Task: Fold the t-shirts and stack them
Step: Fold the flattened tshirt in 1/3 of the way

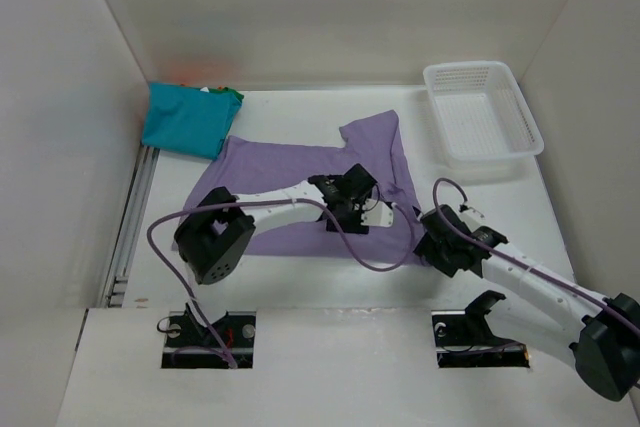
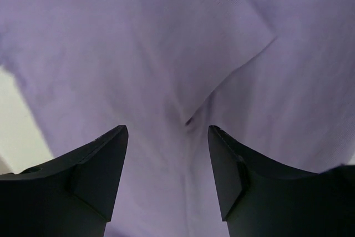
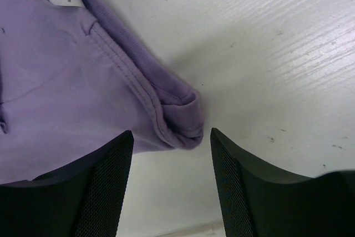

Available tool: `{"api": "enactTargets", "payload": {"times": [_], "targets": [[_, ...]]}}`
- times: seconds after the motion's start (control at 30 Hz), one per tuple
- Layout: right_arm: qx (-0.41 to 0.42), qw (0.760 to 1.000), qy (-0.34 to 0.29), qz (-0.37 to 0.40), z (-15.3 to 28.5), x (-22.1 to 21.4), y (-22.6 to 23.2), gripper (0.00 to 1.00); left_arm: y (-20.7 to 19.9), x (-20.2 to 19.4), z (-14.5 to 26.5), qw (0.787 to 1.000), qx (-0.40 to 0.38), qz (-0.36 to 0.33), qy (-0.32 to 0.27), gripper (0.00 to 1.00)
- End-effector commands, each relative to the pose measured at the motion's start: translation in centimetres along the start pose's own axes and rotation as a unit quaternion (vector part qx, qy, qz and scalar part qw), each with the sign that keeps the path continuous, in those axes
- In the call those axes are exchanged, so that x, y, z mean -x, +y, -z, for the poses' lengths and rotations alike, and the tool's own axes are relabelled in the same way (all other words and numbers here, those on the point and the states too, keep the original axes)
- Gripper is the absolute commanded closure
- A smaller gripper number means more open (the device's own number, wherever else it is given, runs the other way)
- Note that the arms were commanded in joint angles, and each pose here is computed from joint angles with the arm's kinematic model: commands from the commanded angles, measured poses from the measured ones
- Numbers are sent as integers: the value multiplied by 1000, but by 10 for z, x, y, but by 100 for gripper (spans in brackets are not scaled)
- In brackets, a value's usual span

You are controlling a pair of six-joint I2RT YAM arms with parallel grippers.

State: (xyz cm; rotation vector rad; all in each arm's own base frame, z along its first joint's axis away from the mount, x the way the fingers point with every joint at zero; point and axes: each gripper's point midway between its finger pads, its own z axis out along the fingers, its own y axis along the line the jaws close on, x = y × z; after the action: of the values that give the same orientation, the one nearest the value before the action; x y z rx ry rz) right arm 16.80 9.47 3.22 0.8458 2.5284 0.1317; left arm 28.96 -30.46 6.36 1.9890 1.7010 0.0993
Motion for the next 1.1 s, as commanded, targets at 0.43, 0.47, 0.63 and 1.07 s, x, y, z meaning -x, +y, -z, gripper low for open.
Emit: {"api": "enactTargets", "payload": {"times": [0.43,0.47,0.63,1.07], "targets": [[22,1000,-21,5,-1,11,13,36,-50,69,-21,990,-111,-11,-90,47],[21,1000,-22,3,-1,12,12,35,-53,67,-24,990,-115,-11,-85,47],[22,999,-21,8,-2,13,12,39,-54,64,-32,990,-117,5,-74,58],[13,999,-14,33,-4,14,15,51,-26,64,-21,992,-91,43,-77,62]]}}
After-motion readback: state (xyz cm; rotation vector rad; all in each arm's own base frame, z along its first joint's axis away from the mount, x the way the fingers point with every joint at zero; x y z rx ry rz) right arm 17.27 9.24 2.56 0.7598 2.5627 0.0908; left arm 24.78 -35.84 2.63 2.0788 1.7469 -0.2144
